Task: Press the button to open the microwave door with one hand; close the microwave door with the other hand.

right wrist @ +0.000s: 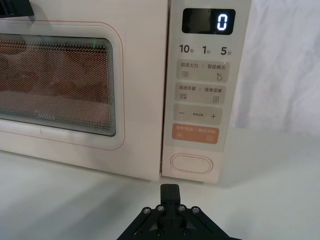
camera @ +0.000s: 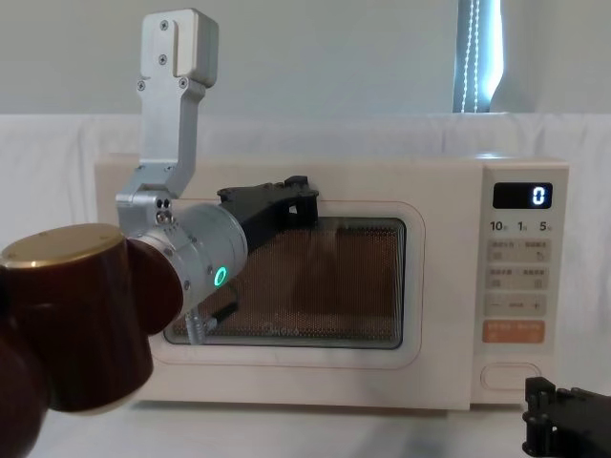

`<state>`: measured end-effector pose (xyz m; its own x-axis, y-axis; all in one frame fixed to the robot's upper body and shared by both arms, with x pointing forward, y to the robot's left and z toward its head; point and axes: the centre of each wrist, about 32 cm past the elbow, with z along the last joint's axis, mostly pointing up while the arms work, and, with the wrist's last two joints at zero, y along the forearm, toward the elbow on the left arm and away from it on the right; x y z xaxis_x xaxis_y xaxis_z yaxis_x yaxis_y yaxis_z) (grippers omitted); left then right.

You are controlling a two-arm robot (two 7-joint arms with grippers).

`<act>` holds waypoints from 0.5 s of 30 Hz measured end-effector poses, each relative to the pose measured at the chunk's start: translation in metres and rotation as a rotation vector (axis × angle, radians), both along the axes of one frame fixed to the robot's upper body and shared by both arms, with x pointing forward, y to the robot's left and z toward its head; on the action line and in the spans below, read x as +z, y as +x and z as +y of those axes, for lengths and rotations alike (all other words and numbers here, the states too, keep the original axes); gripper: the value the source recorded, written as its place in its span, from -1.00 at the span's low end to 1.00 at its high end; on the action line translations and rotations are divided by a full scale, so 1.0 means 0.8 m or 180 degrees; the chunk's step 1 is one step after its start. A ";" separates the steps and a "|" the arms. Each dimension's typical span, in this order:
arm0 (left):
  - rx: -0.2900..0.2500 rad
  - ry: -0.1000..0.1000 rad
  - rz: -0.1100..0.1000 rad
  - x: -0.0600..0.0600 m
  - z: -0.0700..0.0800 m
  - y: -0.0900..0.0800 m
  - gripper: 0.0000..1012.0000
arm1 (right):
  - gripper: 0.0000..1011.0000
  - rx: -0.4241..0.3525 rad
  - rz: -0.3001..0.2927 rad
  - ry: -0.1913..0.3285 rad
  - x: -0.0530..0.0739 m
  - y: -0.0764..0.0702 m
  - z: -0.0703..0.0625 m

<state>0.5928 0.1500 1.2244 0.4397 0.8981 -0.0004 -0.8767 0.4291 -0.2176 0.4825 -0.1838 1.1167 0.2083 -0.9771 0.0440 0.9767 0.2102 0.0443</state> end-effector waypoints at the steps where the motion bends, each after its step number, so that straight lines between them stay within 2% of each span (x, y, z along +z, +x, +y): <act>1: 0.0000 0.0001 0.0000 0.000 0.000 0.000 -1.00 | -1.00 0.0000 0.0000 0.0000 0.000 0.000 0.000; 15: 0.0005 0.0011 0.0020 -0.002 -0.001 0.006 -1.00 | -1.00 0.0000 0.0000 0.0000 0.000 0.000 0.000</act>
<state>0.5974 0.1491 1.2227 0.4383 0.8988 -0.0002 -0.8787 0.4284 -0.2106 0.4825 -0.1838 1.1167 0.2083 -0.9771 0.0439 0.9767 0.2102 0.0442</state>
